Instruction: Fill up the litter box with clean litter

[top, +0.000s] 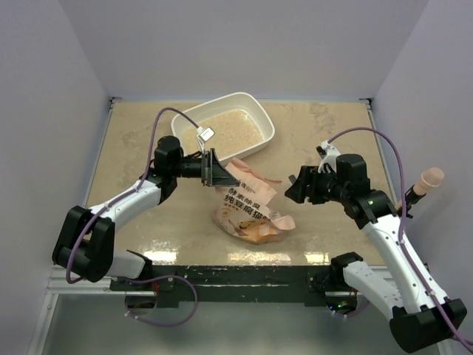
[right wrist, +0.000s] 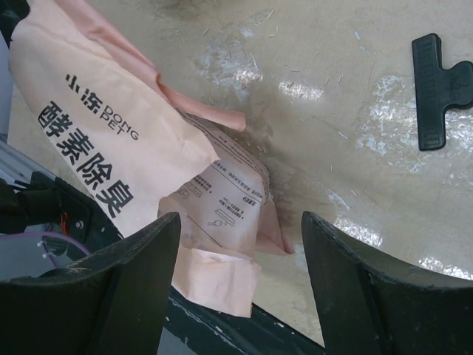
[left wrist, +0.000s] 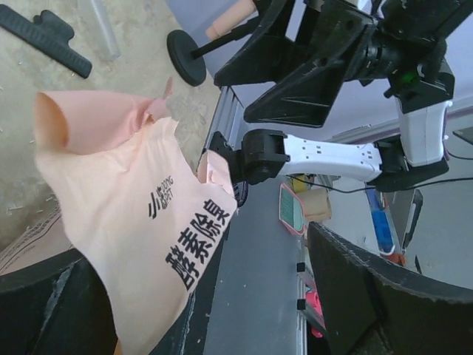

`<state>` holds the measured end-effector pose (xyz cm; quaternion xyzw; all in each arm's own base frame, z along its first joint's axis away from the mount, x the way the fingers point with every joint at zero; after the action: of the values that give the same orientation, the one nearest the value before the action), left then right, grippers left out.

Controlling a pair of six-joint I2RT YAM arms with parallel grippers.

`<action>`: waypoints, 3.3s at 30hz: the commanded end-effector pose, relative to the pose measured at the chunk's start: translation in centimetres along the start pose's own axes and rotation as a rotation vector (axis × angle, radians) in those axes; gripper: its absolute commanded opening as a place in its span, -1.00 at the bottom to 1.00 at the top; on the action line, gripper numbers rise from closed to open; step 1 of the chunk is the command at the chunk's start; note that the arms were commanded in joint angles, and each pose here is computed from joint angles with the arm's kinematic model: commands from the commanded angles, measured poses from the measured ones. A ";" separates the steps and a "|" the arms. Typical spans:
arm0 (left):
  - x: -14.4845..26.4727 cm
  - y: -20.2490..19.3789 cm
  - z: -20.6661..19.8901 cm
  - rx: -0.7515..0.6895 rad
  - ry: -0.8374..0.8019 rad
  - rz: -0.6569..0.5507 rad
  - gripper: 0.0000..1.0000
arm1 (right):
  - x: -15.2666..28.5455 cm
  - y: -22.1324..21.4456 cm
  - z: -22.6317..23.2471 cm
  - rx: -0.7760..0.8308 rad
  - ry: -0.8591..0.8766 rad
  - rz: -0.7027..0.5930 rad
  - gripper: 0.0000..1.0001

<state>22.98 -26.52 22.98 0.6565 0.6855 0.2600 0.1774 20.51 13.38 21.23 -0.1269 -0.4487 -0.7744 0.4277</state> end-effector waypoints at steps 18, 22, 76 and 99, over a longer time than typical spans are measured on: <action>3.2 -1.4 -8.8 -0.466 -0.235 -0.062 -1.00 | 5.0 -1.6 5.5 0.157 0.319 0.007 0.47; 5.3 0.1 -11.9 -0.675 -0.208 -0.253 -1.00 | 5.1 -2.1 5.8 0.169 0.359 0.009 0.47; 9.0 -5.8 -13.2 -0.760 -0.386 -0.311 -1.00 | -3.7 -8.5 5.4 -0.112 0.489 0.258 -0.51; 7.8 6.3 -11.7 -0.994 -0.223 -0.203 -1.00 | 1.4 6.0 11.2 0.029 0.478 -0.320 -1.00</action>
<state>20.62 -20.87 32.64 0.5328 0.5611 0.4082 0.4844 20.78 21.00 23.82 0.0275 -0.3249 -0.8197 0.4708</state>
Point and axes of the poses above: each gripper's point midway between its finger pads, its own x axis back along the fingers, its own z axis along the line the jaws close on, y = z × x, the point moved 2 cm from there along x, back along the fingers, and after that the axes turned 7 degrees about -x, right-handed, at the moved point
